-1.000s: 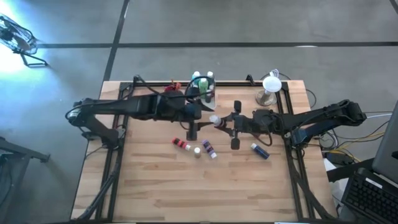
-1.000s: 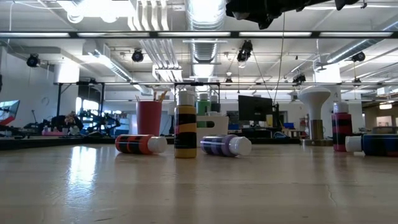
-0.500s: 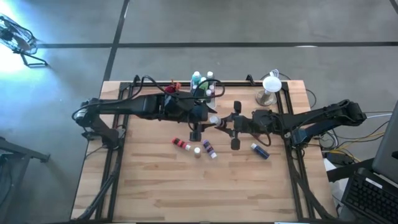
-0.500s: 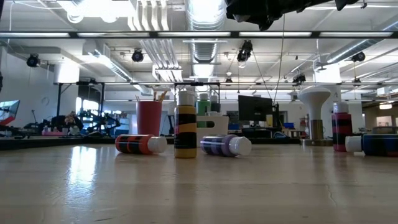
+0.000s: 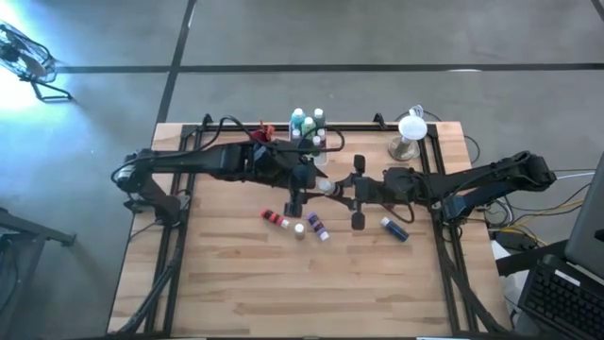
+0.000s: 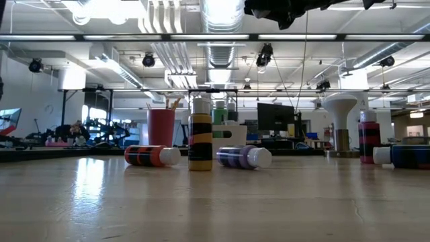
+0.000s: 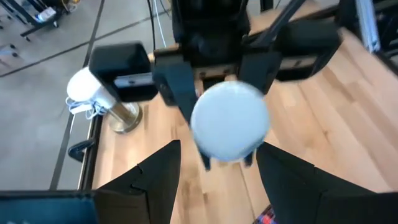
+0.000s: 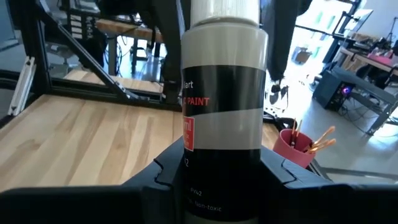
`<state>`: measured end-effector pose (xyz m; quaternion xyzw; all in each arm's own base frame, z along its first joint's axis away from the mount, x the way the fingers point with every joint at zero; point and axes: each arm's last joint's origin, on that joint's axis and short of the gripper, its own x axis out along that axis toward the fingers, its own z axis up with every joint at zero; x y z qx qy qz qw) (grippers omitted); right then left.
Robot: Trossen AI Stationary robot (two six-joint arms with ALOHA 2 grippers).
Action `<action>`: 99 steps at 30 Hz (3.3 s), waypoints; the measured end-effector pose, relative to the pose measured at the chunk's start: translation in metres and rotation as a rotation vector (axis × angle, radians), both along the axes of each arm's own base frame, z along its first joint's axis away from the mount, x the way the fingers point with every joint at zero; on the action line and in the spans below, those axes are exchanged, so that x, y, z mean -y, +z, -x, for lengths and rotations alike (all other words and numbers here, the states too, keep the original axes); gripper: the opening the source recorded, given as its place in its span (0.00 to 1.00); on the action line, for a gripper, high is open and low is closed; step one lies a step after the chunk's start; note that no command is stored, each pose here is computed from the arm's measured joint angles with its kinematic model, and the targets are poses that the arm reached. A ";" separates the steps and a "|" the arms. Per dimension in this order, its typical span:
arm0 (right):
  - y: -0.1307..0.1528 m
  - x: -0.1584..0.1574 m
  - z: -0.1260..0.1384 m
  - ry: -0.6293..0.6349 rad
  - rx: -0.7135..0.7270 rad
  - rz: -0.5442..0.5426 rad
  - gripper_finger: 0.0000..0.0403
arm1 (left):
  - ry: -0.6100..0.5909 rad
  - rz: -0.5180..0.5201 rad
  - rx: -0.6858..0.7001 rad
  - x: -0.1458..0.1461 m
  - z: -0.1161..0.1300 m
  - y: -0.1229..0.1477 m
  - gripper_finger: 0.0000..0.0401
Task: Pick & Place Paint Supplies
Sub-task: Put the gray paint bottle into the white bin
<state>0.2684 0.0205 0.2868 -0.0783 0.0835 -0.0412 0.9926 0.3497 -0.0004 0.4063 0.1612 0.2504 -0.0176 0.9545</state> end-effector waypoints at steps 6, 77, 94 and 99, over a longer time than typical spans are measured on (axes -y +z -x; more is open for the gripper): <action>-0.002 0.000 0.000 -0.004 -0.026 0.000 0.27 | -0.018 -0.016 0.011 0.000 0.000 0.002 0.54; -0.006 0.007 0.010 -0.188 -0.114 -0.004 0.65 | 0.139 -0.037 -0.025 -0.009 -0.002 0.004 0.30; -0.003 0.019 0.048 -0.590 -0.163 -0.132 0.66 | 0.617 0.150 -0.075 -0.099 -0.027 -0.043 0.30; -0.007 0.021 0.053 -0.666 -0.196 -0.131 0.62 | 0.692 0.190 -0.124 -0.116 -0.034 -0.063 0.30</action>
